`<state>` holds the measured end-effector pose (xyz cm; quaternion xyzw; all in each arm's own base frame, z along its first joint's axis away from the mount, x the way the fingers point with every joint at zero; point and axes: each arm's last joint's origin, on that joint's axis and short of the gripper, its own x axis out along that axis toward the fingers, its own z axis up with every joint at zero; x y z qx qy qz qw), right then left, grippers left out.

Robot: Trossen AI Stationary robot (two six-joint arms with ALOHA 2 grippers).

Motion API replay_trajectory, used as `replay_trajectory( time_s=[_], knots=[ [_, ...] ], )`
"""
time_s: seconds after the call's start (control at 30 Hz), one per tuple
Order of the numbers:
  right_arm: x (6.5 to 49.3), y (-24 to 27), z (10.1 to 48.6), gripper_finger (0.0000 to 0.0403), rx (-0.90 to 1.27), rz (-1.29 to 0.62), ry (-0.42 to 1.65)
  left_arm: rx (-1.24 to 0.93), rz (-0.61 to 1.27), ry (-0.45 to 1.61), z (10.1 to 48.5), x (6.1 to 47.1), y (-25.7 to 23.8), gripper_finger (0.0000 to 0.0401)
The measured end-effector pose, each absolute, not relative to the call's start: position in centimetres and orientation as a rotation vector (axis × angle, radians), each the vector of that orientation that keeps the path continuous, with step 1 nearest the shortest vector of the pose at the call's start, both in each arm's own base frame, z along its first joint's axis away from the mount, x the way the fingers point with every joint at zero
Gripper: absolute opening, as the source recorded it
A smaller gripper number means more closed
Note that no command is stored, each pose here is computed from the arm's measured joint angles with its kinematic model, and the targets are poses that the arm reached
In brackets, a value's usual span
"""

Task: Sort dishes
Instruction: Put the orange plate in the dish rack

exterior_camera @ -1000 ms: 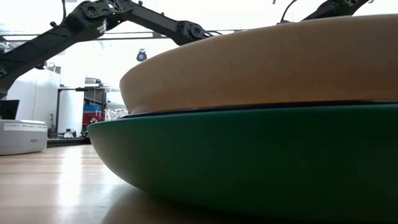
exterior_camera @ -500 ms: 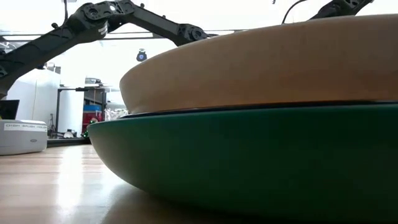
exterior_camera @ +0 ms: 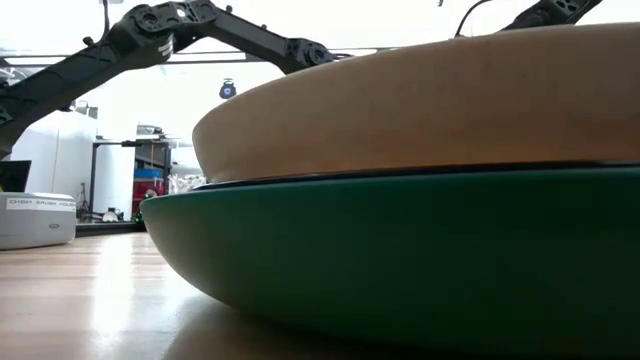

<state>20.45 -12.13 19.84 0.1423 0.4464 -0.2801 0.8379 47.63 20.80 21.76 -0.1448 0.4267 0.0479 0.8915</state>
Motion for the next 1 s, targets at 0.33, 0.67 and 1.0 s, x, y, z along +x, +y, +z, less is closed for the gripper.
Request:
replay_trajectory(
  time_s=[0.33, 0.67, 1.0],
  knots=[
    [20.6, -12.4, 20.5, 0.0000, 0.280, -0.609, 0.933, -0.317, 0.108, 0.890, 21.7, 47.6, 20.8, 0.0180],
    [20.5, -12.3, 20.9, 0.0000, 0.234, -0.579, 0.998, -0.343, 0.114, 0.906, 21.6, 47.6, 20.4, 0.0180],
    [21.3, -10.9, 21.1, 0.0029, 0.097, -0.240, 0.997, -0.311, 0.092, 0.934, 21.5, 47.4, 20.3, 0.0180]
  ],
)
